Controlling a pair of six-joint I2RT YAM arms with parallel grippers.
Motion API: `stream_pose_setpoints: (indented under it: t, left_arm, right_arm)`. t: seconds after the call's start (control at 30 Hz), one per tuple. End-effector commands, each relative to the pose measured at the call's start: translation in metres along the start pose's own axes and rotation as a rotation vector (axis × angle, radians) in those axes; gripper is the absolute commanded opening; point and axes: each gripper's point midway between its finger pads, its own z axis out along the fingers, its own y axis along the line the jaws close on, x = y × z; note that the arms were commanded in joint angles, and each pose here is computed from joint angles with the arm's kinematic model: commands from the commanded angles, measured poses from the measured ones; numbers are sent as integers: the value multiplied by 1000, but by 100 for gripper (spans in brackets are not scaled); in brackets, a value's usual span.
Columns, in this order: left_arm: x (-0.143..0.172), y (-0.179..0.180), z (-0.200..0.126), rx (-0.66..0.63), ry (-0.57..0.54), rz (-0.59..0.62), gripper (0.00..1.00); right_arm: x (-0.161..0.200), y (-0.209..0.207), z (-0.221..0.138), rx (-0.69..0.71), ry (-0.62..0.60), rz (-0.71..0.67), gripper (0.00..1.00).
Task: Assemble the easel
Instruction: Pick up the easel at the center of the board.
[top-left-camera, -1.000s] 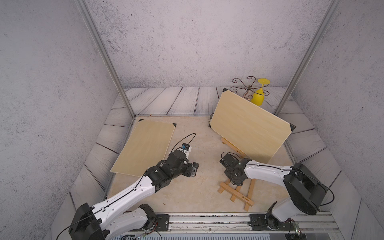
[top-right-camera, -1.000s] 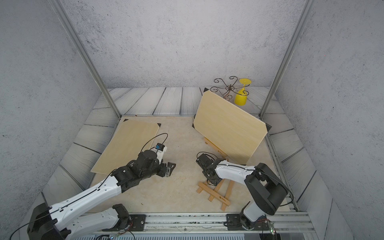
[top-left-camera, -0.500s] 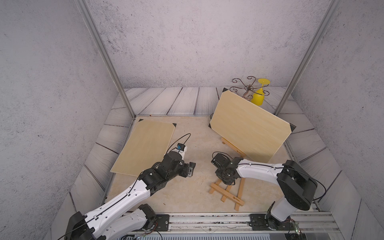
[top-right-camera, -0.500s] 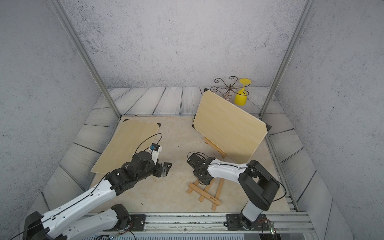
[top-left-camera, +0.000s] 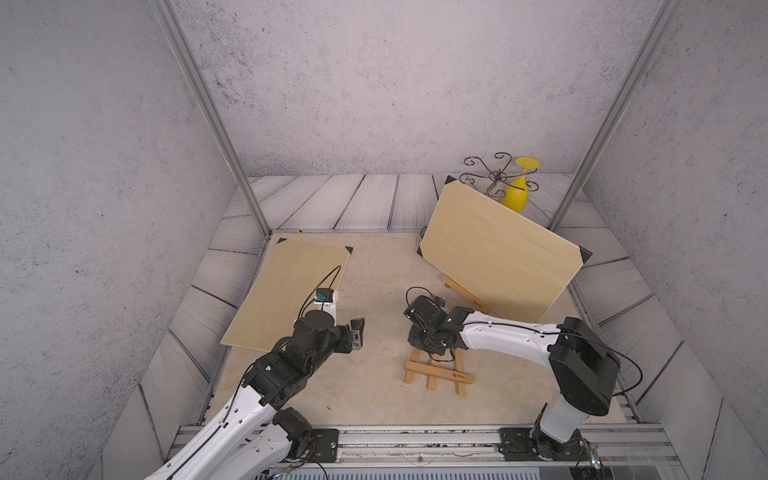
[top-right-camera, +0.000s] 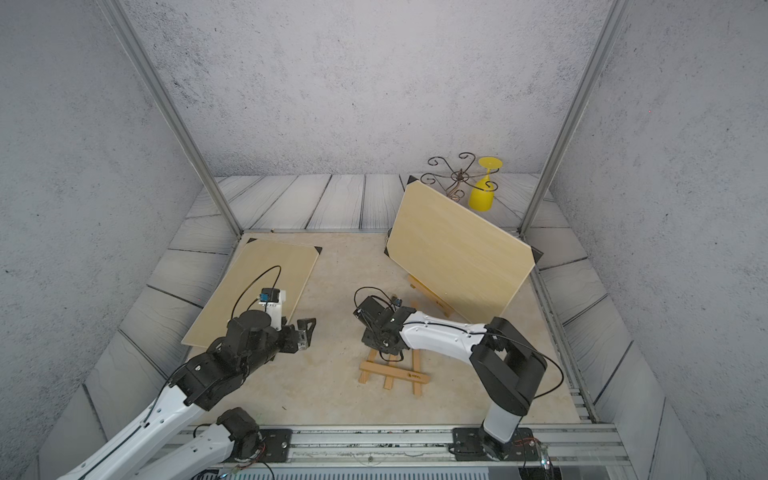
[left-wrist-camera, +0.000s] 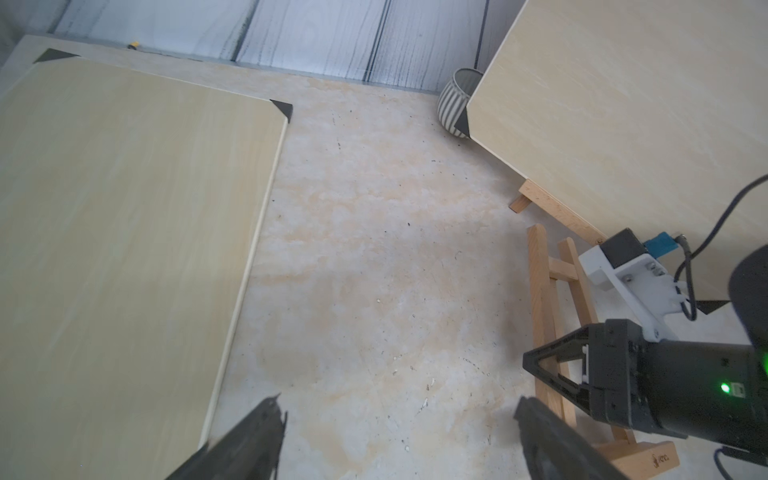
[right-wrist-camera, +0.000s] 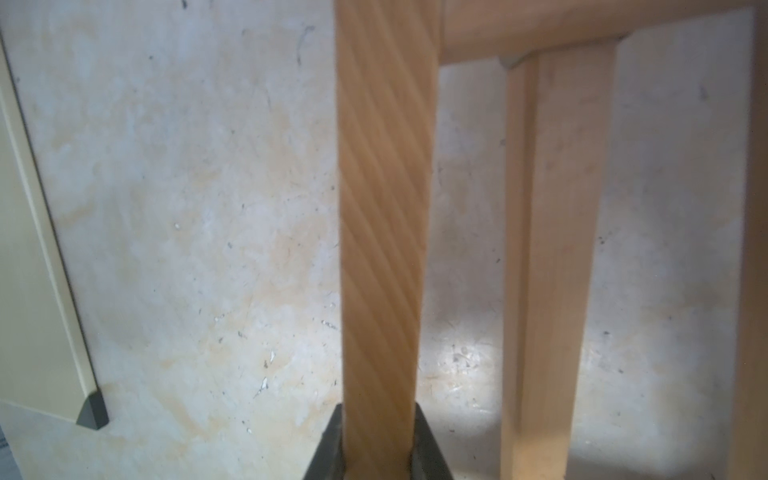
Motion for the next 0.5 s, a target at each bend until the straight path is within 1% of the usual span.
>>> stream_pose_setpoints:
  t: [0.0,0.1,0.17,0.23,0.37,0.47]
  left_arm:
    - [11,16,-2,-54,24,-24,91]
    - [16,18,-2,-59,31,-27,91]
    - [18,15,1,-35,27,-23,91]
    - [17,10,4,-7,15,-19,91]
    - [18,-11,17,105,5,-27,91]
    - [20,-32,28,217,5,-45,91]
  right_arm:
    - [-5,31,-34,-157,-34,-160,0]
    - [-4,42,-55,-238,-44,-244,0]
    - [-3,49,-69,-308,-61,-302,0]
    - [-6,48,-84,-344,-94,-324,0]
    - [-4,55,-111,-441,-129,-384,0]
    - [-6,54,-124,-464,-149,-397,0]
